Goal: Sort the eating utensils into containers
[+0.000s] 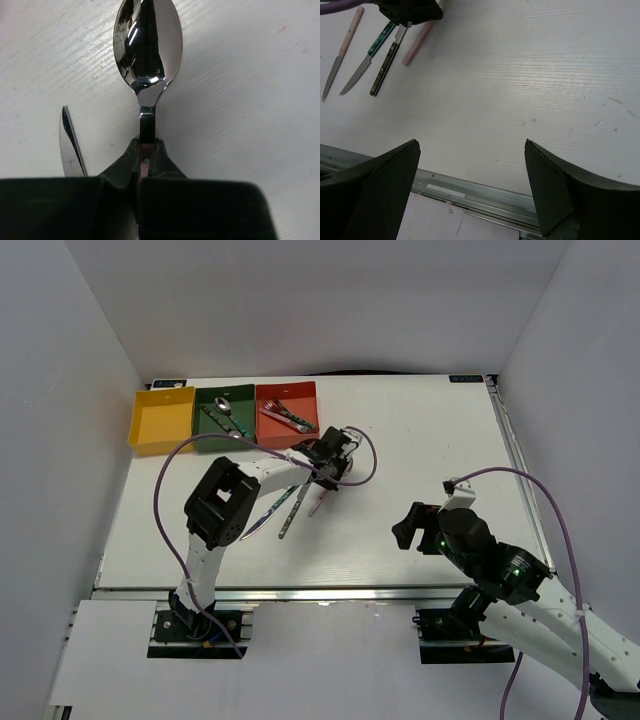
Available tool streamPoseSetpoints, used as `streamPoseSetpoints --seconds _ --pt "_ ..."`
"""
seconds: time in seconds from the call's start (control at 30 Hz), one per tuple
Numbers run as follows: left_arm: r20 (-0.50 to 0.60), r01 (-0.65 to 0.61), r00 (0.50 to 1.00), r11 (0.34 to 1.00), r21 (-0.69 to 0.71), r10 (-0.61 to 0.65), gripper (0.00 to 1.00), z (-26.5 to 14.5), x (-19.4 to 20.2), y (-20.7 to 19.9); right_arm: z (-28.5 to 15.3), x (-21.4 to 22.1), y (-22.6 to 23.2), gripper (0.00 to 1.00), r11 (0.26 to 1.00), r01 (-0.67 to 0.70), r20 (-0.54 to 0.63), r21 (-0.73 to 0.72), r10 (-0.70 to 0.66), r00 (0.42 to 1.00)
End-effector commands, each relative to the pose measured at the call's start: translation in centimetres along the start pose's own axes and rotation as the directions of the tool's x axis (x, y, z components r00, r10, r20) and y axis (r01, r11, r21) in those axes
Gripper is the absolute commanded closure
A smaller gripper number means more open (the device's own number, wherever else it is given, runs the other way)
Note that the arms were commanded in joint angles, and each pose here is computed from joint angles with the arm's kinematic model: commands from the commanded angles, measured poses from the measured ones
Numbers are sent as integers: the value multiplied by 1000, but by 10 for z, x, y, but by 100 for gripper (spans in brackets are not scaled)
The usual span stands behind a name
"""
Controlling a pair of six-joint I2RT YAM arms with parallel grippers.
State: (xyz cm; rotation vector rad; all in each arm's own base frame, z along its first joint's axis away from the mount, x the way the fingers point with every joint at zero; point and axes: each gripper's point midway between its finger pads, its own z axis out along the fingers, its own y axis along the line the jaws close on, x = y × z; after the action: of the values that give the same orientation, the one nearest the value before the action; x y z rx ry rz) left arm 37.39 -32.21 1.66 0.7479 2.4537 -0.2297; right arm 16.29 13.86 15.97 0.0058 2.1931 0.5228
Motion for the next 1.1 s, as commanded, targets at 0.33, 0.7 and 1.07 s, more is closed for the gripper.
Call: streamPoseSetpoints --seconds 0.33,0.7,1.07 --pt "324 394 890 899 -193 -321 100 -106 -70 62 -15 -30 14 11 998 2 89 -62 4 996" --pt "587 921 358 379 -94 -726 100 -138 -103 336 1 -14 20 11 997 23 37 -80 -20 999" --pt "541 938 327 336 -86 -775 100 -83 -97 401 10 -14 30 11 991 84 17 -103 -82 996"
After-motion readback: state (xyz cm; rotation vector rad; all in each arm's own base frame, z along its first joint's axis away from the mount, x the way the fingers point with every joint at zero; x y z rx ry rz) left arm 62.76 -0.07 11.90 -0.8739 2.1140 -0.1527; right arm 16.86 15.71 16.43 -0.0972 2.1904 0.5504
